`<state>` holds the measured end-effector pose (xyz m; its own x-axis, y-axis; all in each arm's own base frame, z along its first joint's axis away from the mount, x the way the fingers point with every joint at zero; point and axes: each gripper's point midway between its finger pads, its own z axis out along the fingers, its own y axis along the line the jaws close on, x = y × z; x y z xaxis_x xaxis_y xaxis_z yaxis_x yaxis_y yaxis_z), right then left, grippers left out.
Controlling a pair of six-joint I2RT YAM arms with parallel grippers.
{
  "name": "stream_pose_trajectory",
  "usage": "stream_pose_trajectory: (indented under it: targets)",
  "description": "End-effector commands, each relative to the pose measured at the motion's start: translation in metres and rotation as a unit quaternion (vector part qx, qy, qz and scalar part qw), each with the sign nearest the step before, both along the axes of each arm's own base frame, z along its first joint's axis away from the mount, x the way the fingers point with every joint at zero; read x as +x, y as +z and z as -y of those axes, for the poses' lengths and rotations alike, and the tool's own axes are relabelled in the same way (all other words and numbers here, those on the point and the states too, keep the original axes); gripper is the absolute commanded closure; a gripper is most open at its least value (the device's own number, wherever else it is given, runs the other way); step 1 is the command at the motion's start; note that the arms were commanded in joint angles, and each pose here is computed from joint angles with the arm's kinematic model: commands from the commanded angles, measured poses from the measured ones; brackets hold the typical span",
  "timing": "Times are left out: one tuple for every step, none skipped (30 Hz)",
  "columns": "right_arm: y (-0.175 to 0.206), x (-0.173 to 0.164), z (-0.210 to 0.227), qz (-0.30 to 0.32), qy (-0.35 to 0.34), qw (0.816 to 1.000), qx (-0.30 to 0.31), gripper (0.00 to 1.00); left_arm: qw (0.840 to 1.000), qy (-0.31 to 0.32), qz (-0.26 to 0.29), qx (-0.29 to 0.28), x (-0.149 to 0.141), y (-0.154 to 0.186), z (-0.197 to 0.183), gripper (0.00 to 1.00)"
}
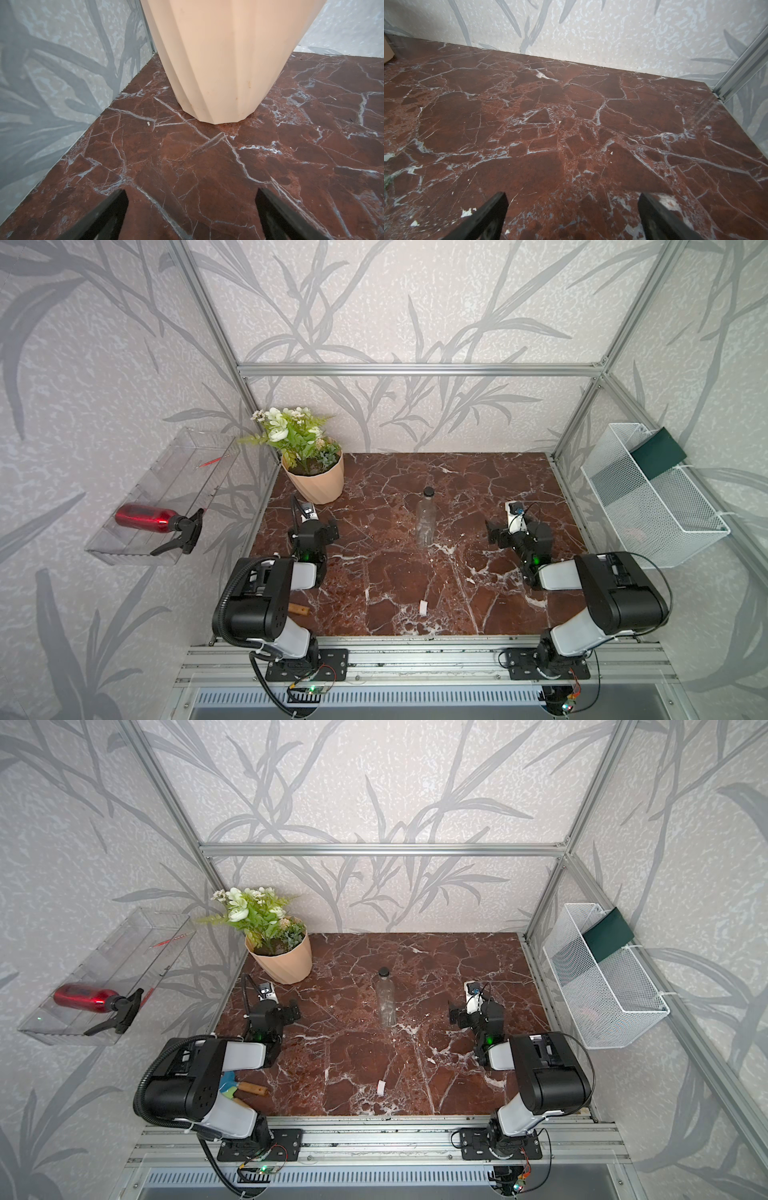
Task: Remove the label from the bottle
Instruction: Reset both arms
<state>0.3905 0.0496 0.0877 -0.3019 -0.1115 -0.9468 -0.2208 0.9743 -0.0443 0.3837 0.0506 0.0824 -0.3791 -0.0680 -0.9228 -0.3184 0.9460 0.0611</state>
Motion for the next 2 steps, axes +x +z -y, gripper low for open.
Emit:
stream_pose_trajectory:
  targets:
    - [0.0051,0.005,0.001,0.005,-0.003,1.0,0.002,0.01,1.0,0.009,0.016,0.005,0.0045,0.0123,-0.0039,0.01]
    - [0.0051,0.005,0.001,0.005,-0.003,1.0,0.002,0.01,1.0,0.009,0.017,0.005,0.0043,0.0127,-0.0038,0.01]
